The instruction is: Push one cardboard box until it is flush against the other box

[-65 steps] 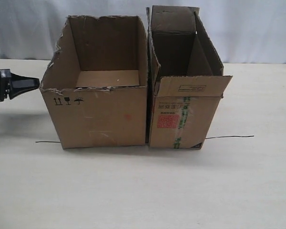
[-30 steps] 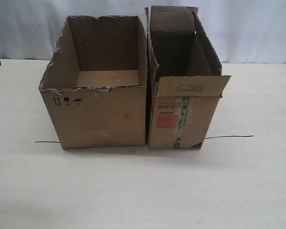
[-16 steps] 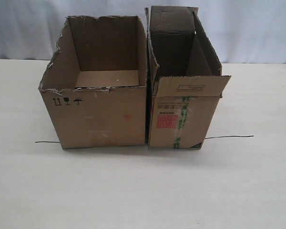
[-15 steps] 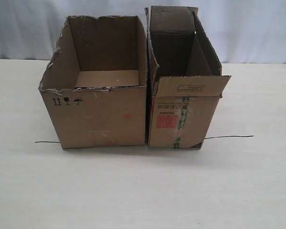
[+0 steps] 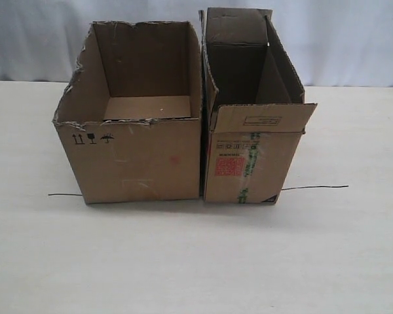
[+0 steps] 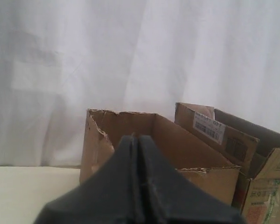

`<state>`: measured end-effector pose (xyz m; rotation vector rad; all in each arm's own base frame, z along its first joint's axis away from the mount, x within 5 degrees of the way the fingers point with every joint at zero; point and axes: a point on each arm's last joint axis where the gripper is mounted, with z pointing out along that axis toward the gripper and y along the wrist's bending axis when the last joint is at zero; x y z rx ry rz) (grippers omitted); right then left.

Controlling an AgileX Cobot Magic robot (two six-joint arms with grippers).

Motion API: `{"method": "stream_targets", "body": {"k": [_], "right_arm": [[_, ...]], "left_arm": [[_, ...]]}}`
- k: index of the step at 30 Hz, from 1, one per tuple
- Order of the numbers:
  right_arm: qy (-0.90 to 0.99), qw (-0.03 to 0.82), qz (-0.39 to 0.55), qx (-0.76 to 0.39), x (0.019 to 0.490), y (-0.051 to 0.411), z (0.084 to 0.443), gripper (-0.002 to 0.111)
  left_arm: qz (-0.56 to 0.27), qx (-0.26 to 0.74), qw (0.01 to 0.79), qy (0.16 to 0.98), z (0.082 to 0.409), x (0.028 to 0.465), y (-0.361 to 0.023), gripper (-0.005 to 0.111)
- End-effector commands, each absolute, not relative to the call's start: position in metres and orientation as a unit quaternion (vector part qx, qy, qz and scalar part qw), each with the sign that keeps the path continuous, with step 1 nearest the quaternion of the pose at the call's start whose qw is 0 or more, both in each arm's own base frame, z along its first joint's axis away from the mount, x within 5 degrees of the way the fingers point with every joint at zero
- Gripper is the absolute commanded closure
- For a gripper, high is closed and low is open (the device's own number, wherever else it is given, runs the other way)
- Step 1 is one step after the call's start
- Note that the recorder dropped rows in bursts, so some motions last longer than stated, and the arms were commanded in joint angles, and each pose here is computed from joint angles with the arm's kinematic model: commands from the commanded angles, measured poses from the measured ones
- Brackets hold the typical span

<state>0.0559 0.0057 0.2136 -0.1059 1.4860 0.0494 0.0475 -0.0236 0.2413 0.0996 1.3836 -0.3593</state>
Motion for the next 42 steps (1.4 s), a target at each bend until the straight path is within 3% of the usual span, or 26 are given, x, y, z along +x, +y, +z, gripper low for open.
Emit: {"method": "stream_targets", "body": {"k": [1, 22, 42], "right_arm": [[0.676, 0.735, 0.018, -0.048, 0.056, 0.005, 0.213, 0.103], [0.676, 0.735, 0.018, -0.048, 0.056, 0.005, 0.213, 0.103], [0.676, 0.735, 0.018, -0.048, 0.056, 0.005, 0.213, 0.103]], "left_arm": [[-0.159, 0.025, 0.754, 0.636, 0.240, 0.048, -0.020, 0.107], [-0.094, -0.041, 0.722, 0.684, 0.211, 0.056, -0.005, 0.107], [-0.034, -0.007, 0.705, 0.708, 0.205, 0.056, -0.002, 0.107]]}}
